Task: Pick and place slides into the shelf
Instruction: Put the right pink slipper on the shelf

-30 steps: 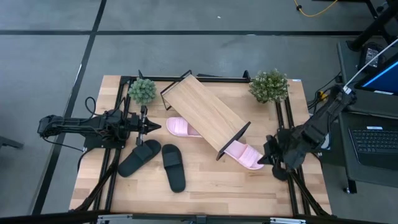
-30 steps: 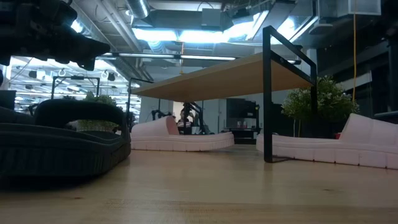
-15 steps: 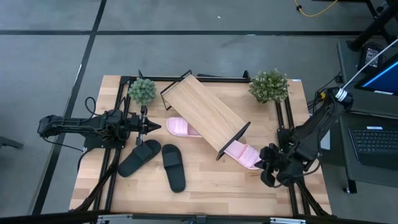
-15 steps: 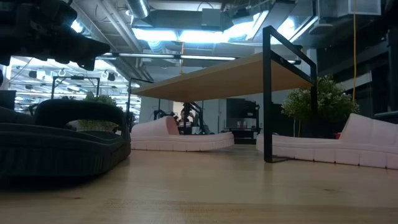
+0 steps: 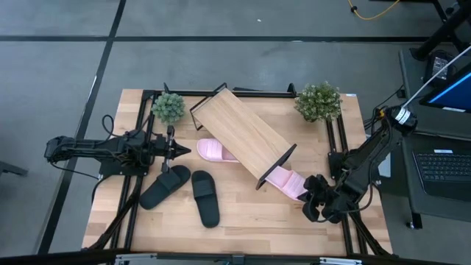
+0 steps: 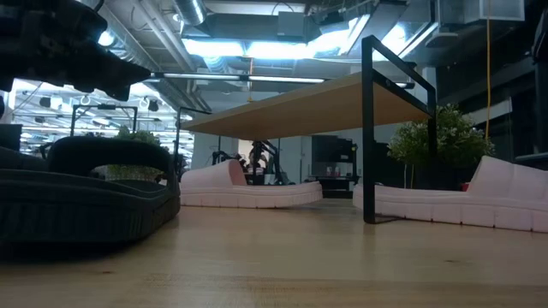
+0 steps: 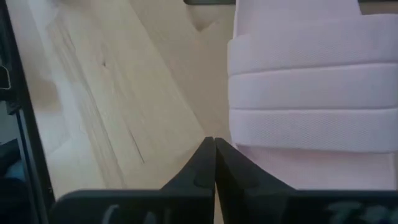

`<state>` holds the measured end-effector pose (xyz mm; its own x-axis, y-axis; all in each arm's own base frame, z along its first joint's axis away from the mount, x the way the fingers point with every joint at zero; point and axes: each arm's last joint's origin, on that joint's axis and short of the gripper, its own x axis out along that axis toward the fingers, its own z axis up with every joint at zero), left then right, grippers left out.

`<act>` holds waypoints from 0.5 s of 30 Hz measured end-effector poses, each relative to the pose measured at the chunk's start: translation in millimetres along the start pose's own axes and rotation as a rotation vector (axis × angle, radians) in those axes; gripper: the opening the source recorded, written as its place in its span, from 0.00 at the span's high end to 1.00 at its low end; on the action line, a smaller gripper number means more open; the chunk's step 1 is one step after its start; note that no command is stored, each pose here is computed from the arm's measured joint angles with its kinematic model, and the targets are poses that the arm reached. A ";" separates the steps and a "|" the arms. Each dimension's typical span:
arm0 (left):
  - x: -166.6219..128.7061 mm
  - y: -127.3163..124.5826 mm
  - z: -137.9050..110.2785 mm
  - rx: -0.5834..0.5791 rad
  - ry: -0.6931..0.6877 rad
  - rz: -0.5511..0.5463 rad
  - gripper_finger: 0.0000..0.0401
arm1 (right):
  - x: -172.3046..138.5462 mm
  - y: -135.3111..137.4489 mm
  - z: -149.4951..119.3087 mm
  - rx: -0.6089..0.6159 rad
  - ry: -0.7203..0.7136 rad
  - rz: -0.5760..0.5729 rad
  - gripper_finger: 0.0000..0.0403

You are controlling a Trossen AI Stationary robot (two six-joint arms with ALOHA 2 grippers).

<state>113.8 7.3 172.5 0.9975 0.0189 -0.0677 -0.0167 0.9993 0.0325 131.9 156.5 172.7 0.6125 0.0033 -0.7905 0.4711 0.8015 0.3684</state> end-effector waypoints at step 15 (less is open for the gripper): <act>0.0 0.1 2.9 0.002 -0.029 0.001 1.00 | 0.6 -3.1 1.0 0.121 -0.001 -0.031 0.96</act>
<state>114.0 7.4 175.3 0.9991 0.0194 -0.0383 -0.0181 0.9992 0.0345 131.5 153.4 171.5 0.5970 -0.0207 -0.8020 0.5626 0.7235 0.4001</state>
